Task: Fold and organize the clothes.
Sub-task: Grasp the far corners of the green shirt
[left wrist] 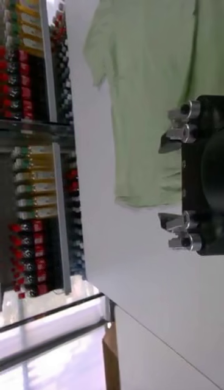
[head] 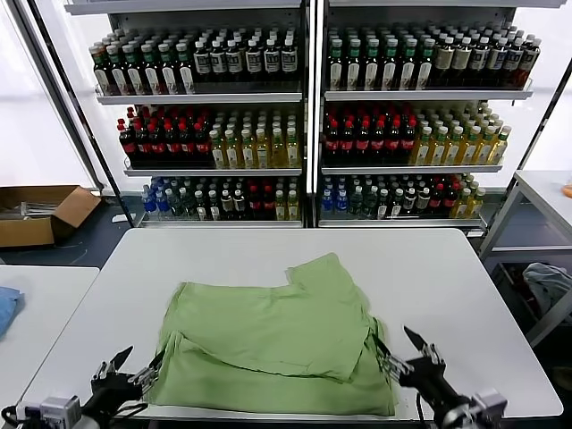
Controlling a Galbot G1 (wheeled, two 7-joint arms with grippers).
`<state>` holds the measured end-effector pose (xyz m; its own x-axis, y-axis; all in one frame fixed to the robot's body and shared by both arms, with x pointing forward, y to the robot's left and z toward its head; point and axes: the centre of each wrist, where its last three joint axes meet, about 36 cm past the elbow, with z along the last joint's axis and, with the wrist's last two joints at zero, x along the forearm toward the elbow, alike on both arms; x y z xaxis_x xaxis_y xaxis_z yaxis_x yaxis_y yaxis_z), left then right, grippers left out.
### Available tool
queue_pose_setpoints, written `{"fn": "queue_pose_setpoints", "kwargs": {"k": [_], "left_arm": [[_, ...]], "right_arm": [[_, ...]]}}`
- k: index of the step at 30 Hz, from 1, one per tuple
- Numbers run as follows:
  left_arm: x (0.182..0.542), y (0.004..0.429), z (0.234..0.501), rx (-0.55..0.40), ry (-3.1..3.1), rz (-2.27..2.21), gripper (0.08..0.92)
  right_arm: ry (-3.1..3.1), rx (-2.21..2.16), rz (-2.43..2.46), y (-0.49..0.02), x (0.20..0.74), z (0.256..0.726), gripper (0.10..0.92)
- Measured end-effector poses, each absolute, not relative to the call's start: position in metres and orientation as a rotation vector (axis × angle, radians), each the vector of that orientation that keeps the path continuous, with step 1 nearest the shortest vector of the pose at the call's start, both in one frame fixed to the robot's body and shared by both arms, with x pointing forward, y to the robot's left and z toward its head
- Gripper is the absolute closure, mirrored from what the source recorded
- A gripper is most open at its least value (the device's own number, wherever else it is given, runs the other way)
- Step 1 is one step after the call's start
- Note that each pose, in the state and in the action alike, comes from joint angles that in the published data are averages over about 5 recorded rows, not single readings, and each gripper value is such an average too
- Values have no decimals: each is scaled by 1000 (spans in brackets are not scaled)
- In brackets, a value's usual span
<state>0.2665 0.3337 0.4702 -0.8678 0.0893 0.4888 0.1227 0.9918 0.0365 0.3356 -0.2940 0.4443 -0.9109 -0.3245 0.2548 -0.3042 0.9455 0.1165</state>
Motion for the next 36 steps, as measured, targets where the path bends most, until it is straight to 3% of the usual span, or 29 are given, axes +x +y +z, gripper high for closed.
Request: {"fn": "queue_pose_setpoints", "kwargs": {"k": [5,17,36], "left_arm": [[305,346,460,-221,-2629,-79,182],[402,370,441,-337,-2602,-25,177],[496,386,420,-300,-2546,18,177]], "right_arm": [[-2825,503,-101,-295,402,436,200],[-2752,551,-98,-278,530,425,200],[-2596,570,-8,-238,602,405,200]]}}
